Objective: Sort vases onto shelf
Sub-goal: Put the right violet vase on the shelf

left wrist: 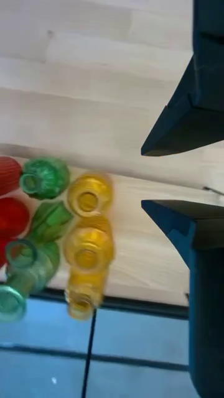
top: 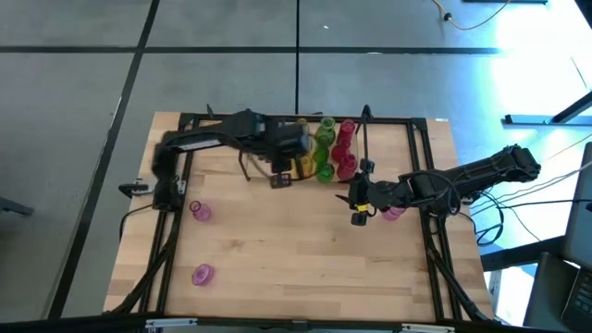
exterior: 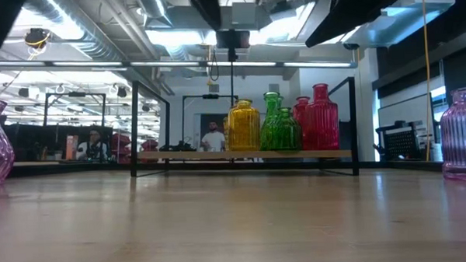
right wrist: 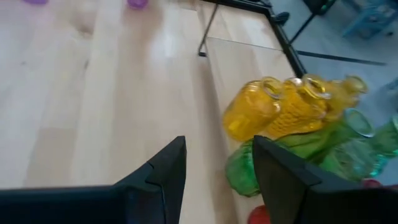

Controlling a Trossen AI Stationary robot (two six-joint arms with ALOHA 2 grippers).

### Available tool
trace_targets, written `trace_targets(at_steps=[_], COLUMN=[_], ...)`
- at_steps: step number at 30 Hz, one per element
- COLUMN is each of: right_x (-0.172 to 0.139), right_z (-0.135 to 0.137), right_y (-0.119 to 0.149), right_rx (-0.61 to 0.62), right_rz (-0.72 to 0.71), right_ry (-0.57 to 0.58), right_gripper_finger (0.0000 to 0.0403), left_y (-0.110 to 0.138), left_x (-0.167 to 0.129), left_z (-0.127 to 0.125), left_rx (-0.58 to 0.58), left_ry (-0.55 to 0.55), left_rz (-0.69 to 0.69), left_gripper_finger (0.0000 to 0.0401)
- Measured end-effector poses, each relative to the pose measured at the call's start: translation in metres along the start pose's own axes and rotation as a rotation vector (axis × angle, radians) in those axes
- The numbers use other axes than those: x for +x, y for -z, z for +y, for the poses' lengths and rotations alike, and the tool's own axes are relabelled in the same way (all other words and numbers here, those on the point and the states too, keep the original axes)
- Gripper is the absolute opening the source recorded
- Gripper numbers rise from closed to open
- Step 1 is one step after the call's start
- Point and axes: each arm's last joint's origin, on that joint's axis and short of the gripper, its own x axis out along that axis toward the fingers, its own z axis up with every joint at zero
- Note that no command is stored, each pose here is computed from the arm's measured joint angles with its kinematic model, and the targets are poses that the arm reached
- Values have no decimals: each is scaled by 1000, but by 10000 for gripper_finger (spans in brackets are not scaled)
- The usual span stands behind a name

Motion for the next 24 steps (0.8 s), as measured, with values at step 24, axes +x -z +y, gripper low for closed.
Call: trace_targets(at_steps=[24], right_x=[-2], right_z=[2], right_y=[-18], right_rx=[86], right_rz=[-165], right_ry=[-84], right_gripper_finger=[166], left_y=[216], left_x=[-82], left_z=[-44], left_rx=[-215], left_ry=[37], left_rz=[-213], left_gripper_finger=[117])
